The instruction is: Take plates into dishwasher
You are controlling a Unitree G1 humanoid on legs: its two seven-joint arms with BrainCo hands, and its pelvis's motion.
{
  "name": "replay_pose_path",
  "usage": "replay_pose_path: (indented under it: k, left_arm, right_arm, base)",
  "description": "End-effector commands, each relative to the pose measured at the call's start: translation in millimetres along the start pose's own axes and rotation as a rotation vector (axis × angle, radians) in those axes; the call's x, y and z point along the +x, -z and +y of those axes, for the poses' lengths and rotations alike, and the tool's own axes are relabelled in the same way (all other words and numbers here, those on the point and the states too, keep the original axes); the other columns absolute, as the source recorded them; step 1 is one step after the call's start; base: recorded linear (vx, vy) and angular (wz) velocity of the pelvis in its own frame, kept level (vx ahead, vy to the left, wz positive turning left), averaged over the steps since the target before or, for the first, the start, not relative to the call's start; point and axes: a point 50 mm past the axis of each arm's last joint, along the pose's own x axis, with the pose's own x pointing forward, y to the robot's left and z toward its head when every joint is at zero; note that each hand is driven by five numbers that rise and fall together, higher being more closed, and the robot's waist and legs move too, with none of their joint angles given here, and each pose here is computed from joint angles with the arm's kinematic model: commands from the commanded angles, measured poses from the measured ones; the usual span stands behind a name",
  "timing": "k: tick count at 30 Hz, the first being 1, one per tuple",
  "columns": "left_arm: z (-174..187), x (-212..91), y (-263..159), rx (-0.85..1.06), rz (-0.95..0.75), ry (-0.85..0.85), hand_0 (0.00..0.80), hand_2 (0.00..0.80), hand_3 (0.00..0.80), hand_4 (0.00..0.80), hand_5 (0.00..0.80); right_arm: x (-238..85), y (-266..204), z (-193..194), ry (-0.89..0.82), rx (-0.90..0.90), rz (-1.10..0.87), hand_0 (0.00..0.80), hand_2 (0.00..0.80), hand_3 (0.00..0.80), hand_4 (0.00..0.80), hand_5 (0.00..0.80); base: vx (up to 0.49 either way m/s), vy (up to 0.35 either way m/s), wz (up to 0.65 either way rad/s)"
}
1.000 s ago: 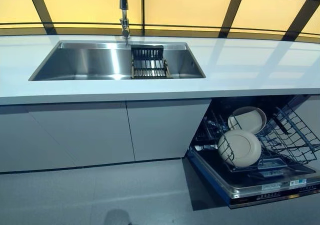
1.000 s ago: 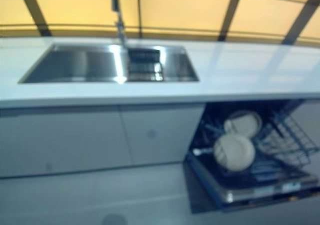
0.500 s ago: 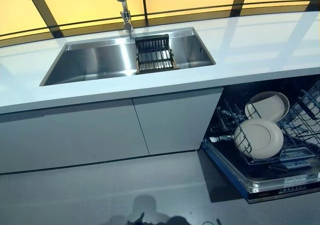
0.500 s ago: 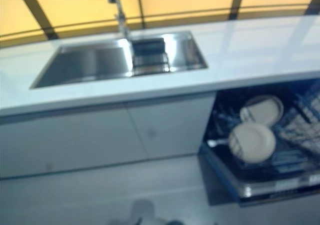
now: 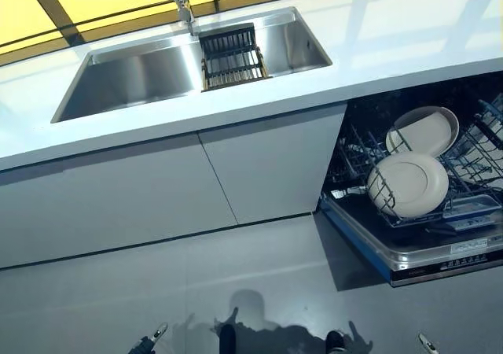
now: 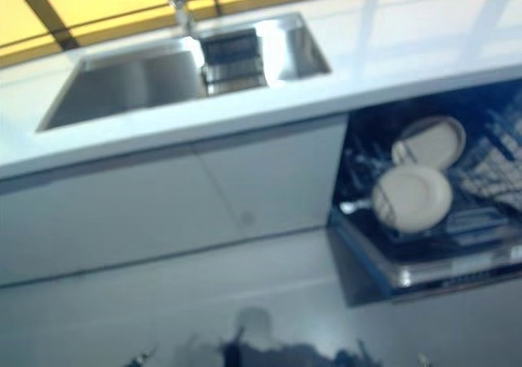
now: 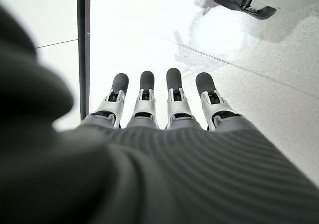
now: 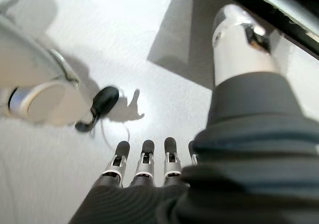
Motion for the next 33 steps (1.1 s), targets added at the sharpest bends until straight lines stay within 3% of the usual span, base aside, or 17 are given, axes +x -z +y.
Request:
replay_pose_path:
  k: [1, 11, 15, 21, 33]
  left_arm:
    - [14, -1, -5, -0.036, -0.028, -0.045, 0.0, 0.0, 0.0, 0.0, 0.0]
    - [17, -4, 11, -0.06, -0.001, -0.055, 0.0, 0.0, 0.0, 0.0, 0.0]
    - [18, -6, 20, -0.069, 0.021, -0.047, 0.0, 0.0, 0.0, 0.0, 0.0]
    - [22, -8, 29, -0.06, 0.05, -0.045, 0.0, 0.0, 0.0, 0.0, 0.0]
    - [31, -10, 26, -0.038, 0.046, -0.061, 0.0, 0.0, 0.0, 0.0, 0.0]
  right_arm:
    - [0, -12, 14, -0.08, 0.126, -0.067, 0.0, 0.0, 0.0, 0.0, 0.0]
    - [-4, -47, 75, -0.358, 0.396, -0.203, 0.0, 0.0, 0.0, 0.0, 0.0]
    - [-16, -82, 110, -0.527, 0.622, -0.332, 0.0, 0.0, 0.0, 0.0, 0.0]
    - [-29, -108, 128, -0.653, 0.831, -0.429, 0.0, 0.0, 0.0, 0.0, 0.0]
    - [-67, -157, 163, -0.916, 0.911, -0.634, 0.0, 0.0, 0.0, 0.0, 0.0]
  base:
    - [-0.062, 0.015, -0.04]
    - [-0.025, 0.052, -0.07]
    - [0.03, 0.084, -0.01]
    - [0.028, 0.023, 0.0]
    - [0.026, -0.013, 0.04]
